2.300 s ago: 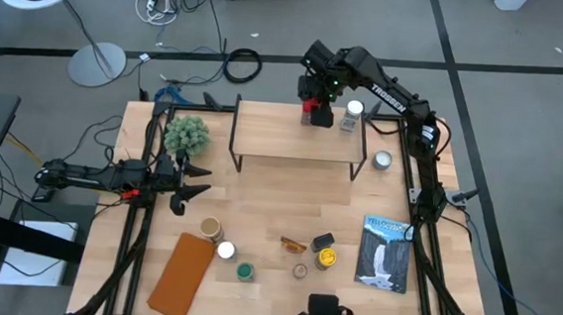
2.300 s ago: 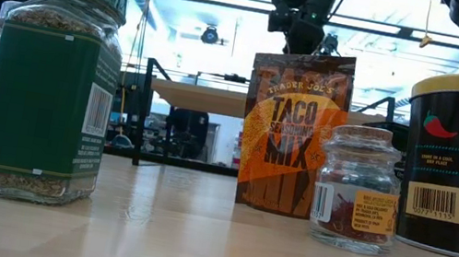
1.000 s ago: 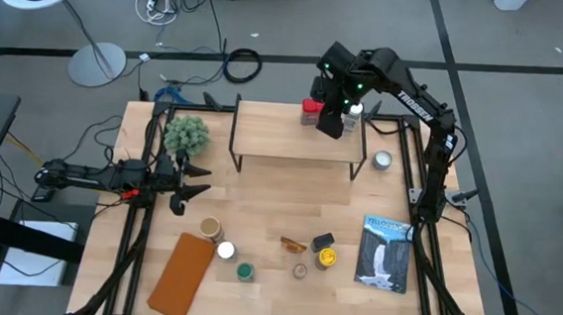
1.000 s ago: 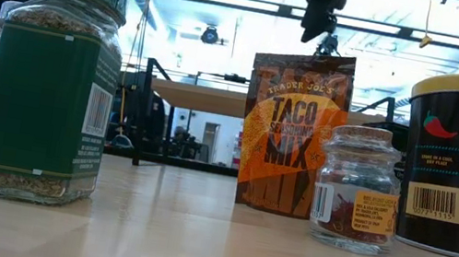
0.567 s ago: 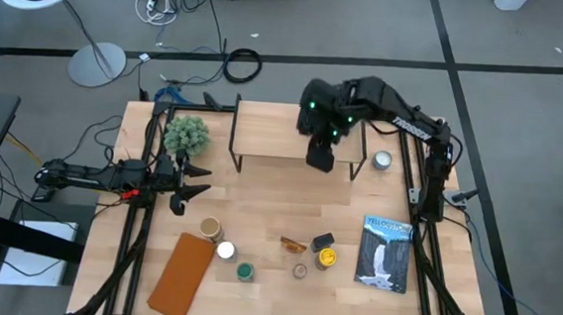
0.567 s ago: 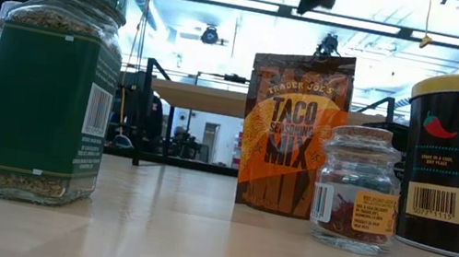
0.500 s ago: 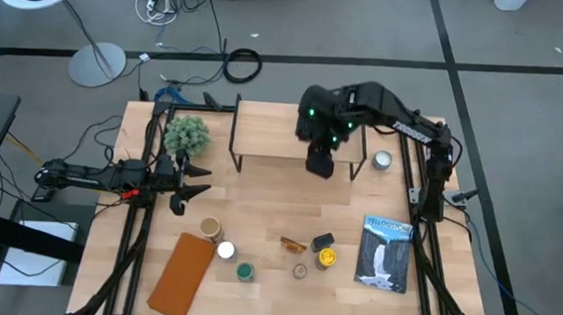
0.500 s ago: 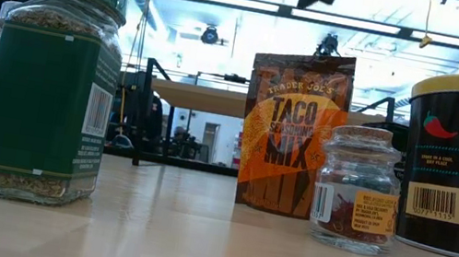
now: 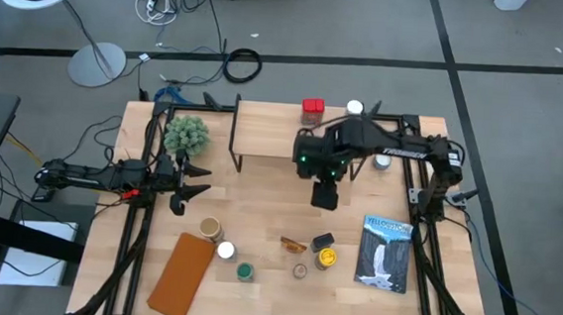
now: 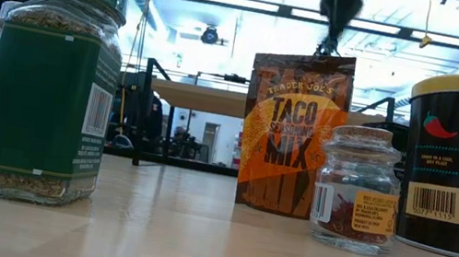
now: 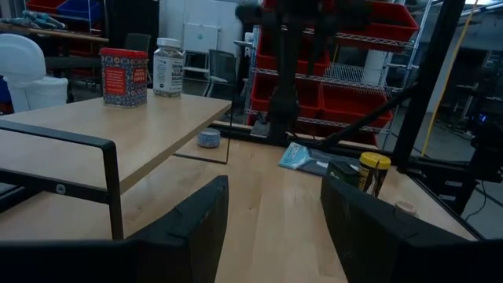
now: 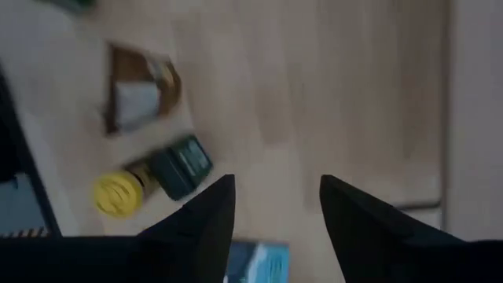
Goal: Shelf spices
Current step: Put the black seasoning can on the shelf
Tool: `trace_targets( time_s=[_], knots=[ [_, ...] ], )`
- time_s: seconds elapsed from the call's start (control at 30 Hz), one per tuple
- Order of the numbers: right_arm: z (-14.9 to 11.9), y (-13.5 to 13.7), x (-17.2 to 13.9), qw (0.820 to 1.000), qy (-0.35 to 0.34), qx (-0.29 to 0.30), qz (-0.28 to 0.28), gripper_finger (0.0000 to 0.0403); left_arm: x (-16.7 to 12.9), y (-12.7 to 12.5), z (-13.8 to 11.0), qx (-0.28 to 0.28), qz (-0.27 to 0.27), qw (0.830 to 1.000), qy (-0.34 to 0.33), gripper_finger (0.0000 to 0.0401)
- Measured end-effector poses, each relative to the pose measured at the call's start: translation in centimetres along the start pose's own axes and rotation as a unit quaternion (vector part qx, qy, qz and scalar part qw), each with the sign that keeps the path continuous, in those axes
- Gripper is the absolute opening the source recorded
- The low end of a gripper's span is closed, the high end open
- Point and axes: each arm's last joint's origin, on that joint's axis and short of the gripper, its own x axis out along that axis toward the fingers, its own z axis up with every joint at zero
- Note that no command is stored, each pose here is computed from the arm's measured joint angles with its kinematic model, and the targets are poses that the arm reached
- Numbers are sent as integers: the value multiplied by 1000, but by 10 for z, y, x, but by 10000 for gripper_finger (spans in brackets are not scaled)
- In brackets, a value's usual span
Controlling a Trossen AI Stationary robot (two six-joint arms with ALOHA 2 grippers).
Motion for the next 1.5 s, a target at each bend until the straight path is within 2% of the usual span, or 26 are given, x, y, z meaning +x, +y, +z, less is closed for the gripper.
trace_targets(
  time_s=[0.13,0.47,0.7,0.83,0.97,1.17,1.3,1.5],
  knots=[
    [-18,6,30,1000,-2,11,7,172,0,0,0,0,0,1000,0,209],
    [-92,18,66,997,-23,69,6,165,0,0,0,0,0,1000,0,209],
    [-116,37,96,1000,-11,20,21,162,0,0,0,0,0,1000,0,209],
    [-123,47,113,1000,-6,-14,21,162,0,0,0,0,0,1000,0,209],
    [-123,53,125,997,-44,-43,38,162,0,0,0,0,0,1000,0,209],
    [-119,52,129,992,-82,-93,10,162,0,0,0,0,0,1000,0,209],
    [-115,54,128,985,-105,-133,12,163,0,0,0,0,0,1000,0,209],
    [-115,54,128,982,-106,-158,10,160,0,0,0,0,0,1000,0,209]
  ],
)
